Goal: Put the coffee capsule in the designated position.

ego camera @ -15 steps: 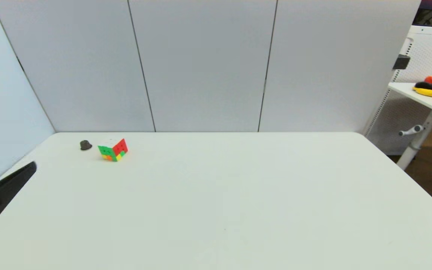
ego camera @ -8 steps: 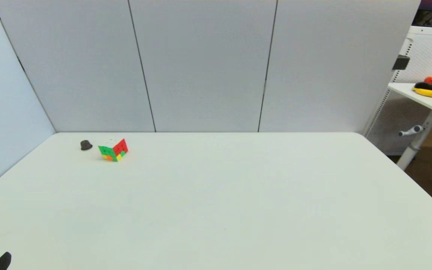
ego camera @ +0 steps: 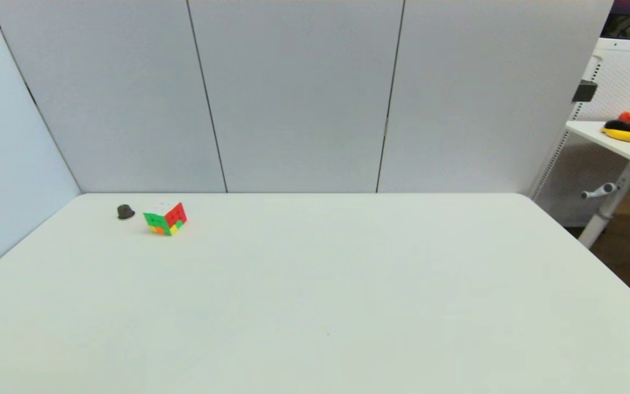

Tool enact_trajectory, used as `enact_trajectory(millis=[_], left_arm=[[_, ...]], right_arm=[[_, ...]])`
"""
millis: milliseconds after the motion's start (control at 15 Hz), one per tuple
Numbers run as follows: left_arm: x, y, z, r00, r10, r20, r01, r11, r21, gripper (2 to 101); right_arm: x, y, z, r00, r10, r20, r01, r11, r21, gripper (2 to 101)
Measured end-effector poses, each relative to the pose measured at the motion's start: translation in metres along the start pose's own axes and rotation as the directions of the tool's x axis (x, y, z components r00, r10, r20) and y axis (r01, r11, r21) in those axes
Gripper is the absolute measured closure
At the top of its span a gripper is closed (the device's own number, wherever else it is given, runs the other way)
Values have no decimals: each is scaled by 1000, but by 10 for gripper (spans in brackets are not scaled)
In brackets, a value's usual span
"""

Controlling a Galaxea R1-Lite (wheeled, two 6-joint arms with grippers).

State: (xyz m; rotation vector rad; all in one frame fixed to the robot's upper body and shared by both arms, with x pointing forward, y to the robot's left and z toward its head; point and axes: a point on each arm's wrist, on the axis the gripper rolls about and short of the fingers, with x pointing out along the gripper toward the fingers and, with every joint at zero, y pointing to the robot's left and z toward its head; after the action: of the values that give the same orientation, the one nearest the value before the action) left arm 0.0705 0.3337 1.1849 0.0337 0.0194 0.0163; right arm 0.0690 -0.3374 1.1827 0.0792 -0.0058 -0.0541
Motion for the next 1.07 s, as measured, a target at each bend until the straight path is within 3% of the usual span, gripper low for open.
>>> enact_trajectory(millis=[533,1067], left_arm=[[-2,0,-2,1000,14,23,-12,996,-91,56],[-2,0,-2,1000,14,23,-12,996,-94,54]], right_arm=[[0,0,0,1000,0,0,0,1000,0,43],[0,0,0,1000,-1,1,1,1000,-4,43]])
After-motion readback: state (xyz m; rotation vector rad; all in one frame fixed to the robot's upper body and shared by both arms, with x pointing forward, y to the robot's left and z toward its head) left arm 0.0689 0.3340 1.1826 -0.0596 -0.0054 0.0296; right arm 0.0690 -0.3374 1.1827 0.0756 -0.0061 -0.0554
